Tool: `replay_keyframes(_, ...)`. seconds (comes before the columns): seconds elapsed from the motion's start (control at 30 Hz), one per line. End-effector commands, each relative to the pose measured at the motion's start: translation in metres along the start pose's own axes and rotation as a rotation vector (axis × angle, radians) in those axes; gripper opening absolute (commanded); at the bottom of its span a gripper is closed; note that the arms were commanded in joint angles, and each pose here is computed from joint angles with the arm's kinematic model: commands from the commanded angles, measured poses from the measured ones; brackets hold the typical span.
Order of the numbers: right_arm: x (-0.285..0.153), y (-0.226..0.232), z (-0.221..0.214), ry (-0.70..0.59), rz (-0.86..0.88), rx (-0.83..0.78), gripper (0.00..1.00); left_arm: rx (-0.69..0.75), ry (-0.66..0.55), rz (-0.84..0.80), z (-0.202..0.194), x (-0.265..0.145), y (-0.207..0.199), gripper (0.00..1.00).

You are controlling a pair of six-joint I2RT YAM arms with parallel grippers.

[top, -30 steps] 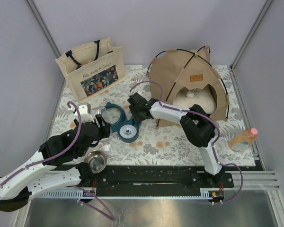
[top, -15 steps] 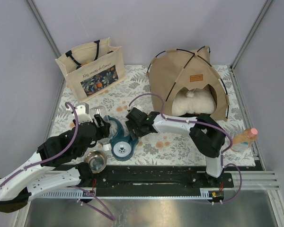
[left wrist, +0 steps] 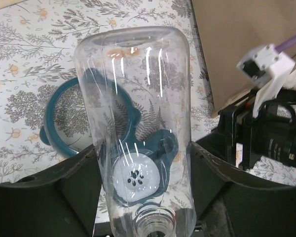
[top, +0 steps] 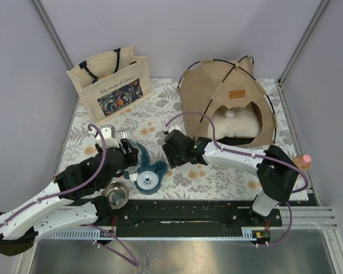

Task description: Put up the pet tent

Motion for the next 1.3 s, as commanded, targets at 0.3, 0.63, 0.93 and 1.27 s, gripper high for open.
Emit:
replay_keyframes(0.3, -0.032, -0.007, -0.041, 0.023, 0.101, 0.047, 0.48, 0.010, -0.253, -0.193, -0.006, 0.060, -0.060, 0.65)
replay_keyframes(0.63, -0.077, 0.001, -0.036, -0.039, 0.261, 0.034, 0.63, 0.066, -0.438, -0.256, 0.010, 0.076, -0.084, 0.63)
replay_keyframes(0.93, -0.171, 0.008, -0.003, -0.251, 0.446, -0.012, 0.80, 0.140, -0.420, -0.485, 0.010, 0.029, -0.077, 0.62)
replay_keyframes(1.27, -0.273, 0.037, 0.046, -0.434, 0.683, -0.024, 0.99, 0.317, -0.200, -0.850, -0.019, -0.010, -0.108, 0.60)
Point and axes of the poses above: each gripper's point midway between its finger pads, its own x axis out along the fingers, its own y axis along the line the jaws close on, z = x × y, the point moved 4 cm from there along -x, back along the fingers, and after that the axes turned 9 degrees about x, right-handed, at the moved point
